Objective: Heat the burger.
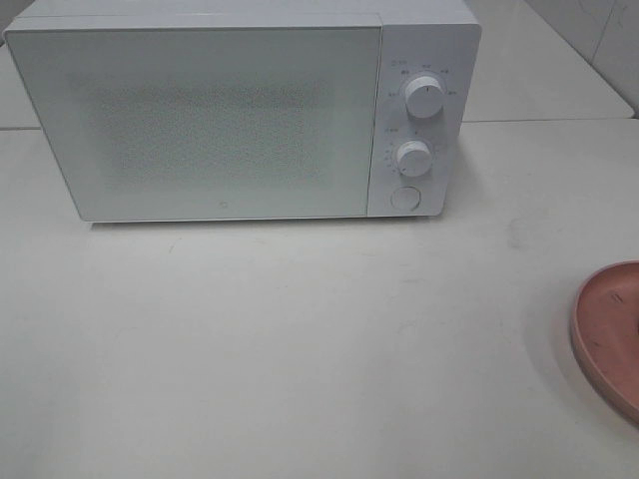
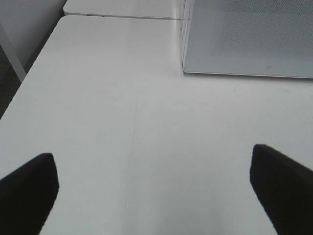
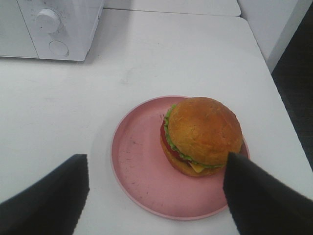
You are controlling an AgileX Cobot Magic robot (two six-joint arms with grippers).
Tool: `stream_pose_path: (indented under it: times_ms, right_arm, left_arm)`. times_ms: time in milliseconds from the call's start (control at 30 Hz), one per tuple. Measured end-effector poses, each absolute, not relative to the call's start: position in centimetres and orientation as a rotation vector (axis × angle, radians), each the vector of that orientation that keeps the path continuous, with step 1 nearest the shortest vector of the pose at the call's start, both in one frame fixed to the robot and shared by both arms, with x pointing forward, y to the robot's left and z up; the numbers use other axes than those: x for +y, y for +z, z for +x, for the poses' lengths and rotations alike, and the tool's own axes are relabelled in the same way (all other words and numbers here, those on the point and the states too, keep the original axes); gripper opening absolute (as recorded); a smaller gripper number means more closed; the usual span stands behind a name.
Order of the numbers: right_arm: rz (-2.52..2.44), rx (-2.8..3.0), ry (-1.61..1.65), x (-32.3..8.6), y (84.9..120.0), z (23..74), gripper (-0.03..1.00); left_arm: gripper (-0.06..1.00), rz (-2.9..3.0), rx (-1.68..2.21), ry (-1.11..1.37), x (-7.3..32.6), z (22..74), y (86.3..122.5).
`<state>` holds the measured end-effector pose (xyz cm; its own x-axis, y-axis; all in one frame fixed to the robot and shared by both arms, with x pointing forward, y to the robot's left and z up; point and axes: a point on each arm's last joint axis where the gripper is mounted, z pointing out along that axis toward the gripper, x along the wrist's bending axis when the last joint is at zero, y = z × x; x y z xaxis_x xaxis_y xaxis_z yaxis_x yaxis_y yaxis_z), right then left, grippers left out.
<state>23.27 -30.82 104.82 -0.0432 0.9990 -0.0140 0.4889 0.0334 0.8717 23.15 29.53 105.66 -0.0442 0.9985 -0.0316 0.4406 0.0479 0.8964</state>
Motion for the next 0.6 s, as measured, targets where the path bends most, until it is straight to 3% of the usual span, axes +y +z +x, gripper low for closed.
stream_pose_path:
  times_ms: [600]
  right_arm:
    - [1.537,1.618,0.932,-30.82,104.82,23.27,0.76]
  left_arm:
    - [0.99,1.487,1.585,0.953,29.53,23.15,105.66]
